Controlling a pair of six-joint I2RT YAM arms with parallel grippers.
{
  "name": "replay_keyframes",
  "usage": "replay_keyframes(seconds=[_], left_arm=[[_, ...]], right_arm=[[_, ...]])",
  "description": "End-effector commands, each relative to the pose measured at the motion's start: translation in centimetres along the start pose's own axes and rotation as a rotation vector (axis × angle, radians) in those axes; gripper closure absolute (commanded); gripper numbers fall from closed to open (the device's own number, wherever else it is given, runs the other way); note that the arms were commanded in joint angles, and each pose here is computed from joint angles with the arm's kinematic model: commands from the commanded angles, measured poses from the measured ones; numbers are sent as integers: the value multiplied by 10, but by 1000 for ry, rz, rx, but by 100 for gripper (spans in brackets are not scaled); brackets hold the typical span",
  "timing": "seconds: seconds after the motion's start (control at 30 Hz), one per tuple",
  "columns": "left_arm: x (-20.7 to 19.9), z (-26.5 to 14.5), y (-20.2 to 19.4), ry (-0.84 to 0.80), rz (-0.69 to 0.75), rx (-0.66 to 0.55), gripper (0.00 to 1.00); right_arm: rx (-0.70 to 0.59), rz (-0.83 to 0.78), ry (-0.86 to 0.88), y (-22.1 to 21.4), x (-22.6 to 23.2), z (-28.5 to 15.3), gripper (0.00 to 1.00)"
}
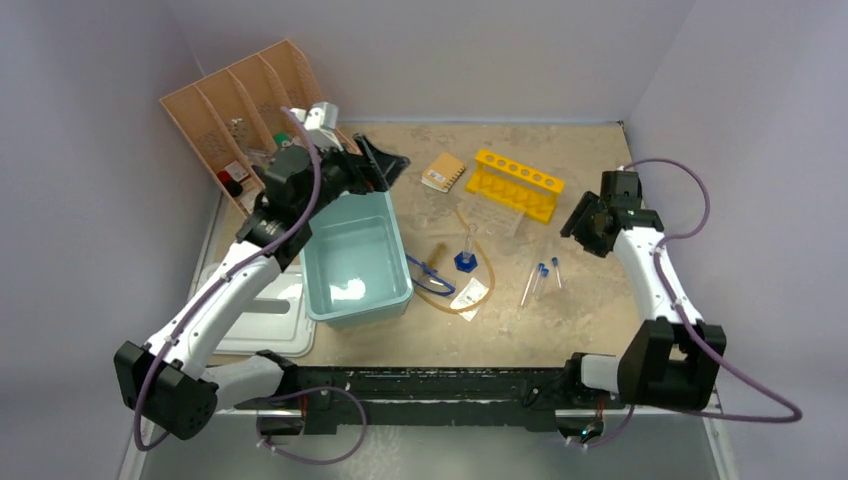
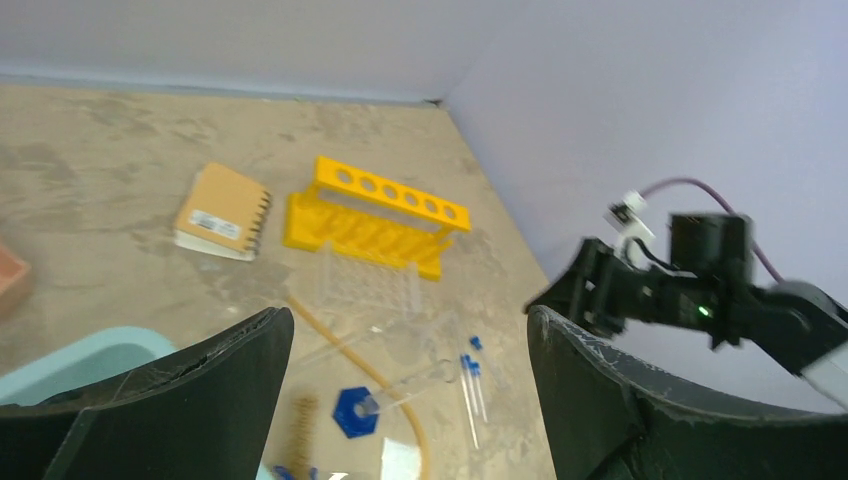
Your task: Organize the chemistry lab equipment
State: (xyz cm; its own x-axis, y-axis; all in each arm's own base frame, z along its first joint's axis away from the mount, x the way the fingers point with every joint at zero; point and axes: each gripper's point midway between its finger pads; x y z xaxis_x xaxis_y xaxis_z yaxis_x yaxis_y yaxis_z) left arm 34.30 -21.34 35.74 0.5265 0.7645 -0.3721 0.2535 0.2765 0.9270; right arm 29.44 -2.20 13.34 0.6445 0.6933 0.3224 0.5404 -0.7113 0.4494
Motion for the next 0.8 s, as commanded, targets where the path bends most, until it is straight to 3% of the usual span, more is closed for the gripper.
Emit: replay_keyframes(seconds=[0.0, 0.13, 0.27, 0.53, 0.77], left_arm=[[-41, 12, 20, -83, 45, -83, 14], [-59, 27, 2, -122, 48, -47, 15], [-69, 39, -13, -149, 50, -19, 15], [-76, 50, -27, -168, 72, 11, 15], [-67, 52, -30, -124, 92, 18, 15]], right_arm=[[-30, -3, 63, 19, 23, 23, 41], [67, -35, 68, 7, 35, 53, 35], [131, -61, 41, -11, 43, 78, 35], [124, -93, -45, -22, 53, 102, 52], [148, -87, -125, -31, 37, 113, 53]])
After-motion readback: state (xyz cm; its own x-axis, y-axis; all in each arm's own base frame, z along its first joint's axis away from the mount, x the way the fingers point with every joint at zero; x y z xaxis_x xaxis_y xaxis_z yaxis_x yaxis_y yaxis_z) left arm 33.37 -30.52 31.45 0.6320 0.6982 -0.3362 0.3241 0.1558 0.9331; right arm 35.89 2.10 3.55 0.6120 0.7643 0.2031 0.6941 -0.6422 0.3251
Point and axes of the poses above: each gripper's point midway between its finger pads, its own z axis out along the fingers, its own x axis along the line the jaws close on, y = z × x, and after that the axes turned 13 degrees about z, right-handed
